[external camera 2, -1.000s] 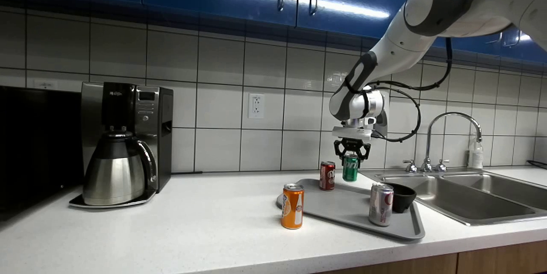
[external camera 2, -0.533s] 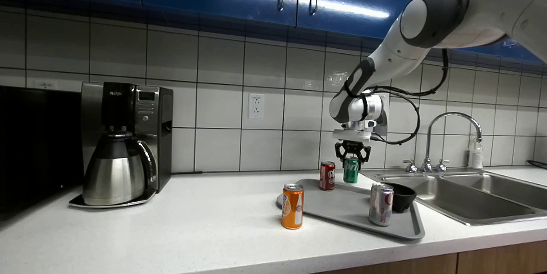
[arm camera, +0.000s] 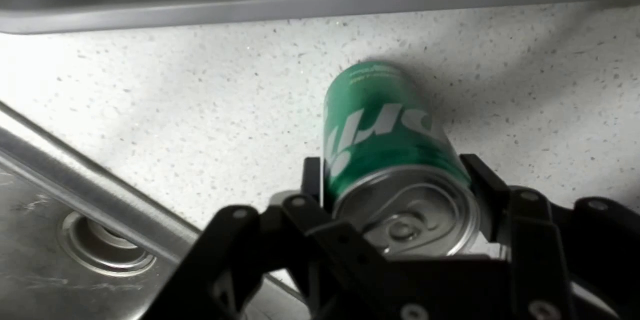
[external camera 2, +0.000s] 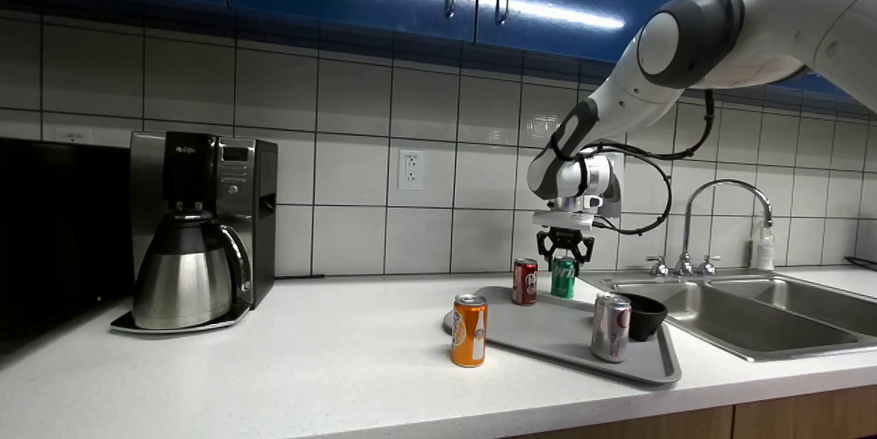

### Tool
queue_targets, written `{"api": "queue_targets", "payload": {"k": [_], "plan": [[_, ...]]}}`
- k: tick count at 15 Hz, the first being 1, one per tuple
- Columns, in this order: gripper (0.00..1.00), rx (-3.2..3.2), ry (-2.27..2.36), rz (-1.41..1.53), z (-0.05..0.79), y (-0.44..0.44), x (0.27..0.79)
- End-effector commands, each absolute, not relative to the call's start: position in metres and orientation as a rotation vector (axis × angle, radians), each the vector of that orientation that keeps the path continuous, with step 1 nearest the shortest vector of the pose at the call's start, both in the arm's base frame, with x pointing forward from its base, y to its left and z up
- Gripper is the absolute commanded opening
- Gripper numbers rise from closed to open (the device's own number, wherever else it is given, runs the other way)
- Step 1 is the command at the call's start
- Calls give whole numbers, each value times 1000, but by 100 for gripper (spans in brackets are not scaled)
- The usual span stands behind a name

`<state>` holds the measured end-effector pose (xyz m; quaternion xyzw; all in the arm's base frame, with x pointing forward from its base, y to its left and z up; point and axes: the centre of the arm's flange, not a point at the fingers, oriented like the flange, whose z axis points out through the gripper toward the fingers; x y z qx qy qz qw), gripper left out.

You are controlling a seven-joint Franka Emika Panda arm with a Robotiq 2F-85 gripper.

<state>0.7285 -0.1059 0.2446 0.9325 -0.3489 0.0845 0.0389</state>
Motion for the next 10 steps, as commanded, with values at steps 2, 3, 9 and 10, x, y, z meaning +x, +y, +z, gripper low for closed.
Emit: {"api": "queue_targets", "payload": {"k": [2,3,9,10], "plan": [[100,2879,-1087,249,259,-109,739],[100,2881,-1085,256,262,-109,739],[100,2900,-1053,276,273,-101,733],[100,2901,-1049,282,276,-100,732]]}}
